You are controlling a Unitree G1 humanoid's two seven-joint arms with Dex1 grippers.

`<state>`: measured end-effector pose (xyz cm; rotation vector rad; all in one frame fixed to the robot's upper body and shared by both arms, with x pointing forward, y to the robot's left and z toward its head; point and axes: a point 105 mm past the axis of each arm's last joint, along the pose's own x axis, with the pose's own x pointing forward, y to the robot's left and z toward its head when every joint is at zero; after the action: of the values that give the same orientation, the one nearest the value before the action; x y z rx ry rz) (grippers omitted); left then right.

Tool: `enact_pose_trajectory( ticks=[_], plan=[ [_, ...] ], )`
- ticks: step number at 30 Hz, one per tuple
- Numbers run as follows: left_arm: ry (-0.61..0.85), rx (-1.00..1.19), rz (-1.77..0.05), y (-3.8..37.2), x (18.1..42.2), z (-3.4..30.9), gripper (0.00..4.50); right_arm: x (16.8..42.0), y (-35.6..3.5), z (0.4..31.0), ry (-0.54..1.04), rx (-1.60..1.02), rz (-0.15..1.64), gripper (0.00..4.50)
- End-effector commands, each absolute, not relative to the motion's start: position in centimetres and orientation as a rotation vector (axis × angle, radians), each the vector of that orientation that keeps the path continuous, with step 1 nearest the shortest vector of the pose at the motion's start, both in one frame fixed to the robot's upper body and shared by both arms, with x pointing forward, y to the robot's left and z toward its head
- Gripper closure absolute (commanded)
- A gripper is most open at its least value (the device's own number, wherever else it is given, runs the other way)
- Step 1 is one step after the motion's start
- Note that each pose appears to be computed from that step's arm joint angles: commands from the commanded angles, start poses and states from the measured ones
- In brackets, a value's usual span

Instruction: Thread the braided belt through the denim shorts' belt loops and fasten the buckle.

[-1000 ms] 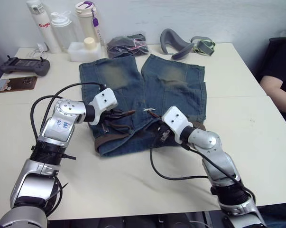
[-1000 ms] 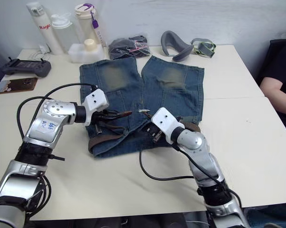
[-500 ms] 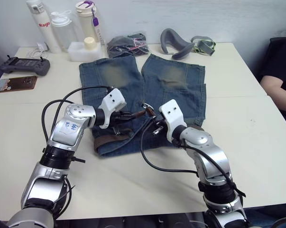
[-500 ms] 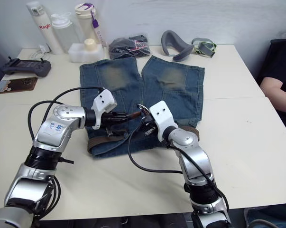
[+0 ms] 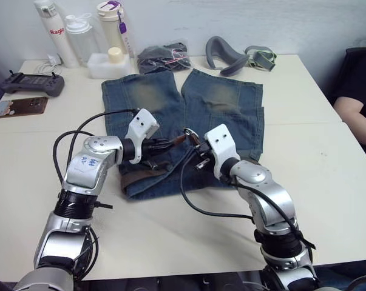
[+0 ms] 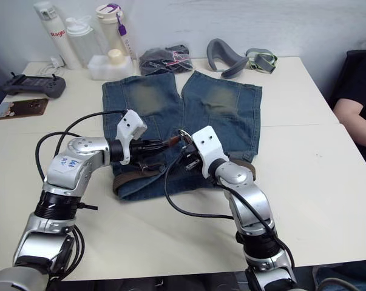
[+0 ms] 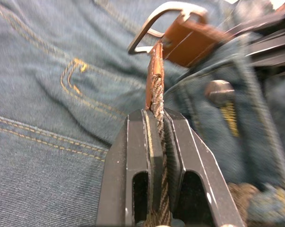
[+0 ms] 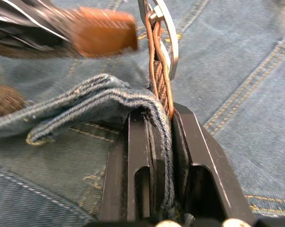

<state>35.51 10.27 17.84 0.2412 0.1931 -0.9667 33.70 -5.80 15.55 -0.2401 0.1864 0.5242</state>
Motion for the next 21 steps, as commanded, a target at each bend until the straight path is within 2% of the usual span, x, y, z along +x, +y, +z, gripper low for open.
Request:
enact_pose_trajectory(
  ticks=[1,13,21],
  plan=[
    [0.120,0.223,-0.976,9.7,35.2,19.5,4.50,33.8,-6.4,16.7,0.136,-0.232,0.492,4.48],
    [0.133,0.229,-0.983,8.5,35.5,18.5,4.50,33.4,-5.5,17.3,0.113,-0.236,0.533,4.48],
    [0.165,0.270,-0.955,9.9,35.9,17.6,4.50,32.9,-5.7,18.2,0.074,-0.257,0.535,4.48]
  ],
)
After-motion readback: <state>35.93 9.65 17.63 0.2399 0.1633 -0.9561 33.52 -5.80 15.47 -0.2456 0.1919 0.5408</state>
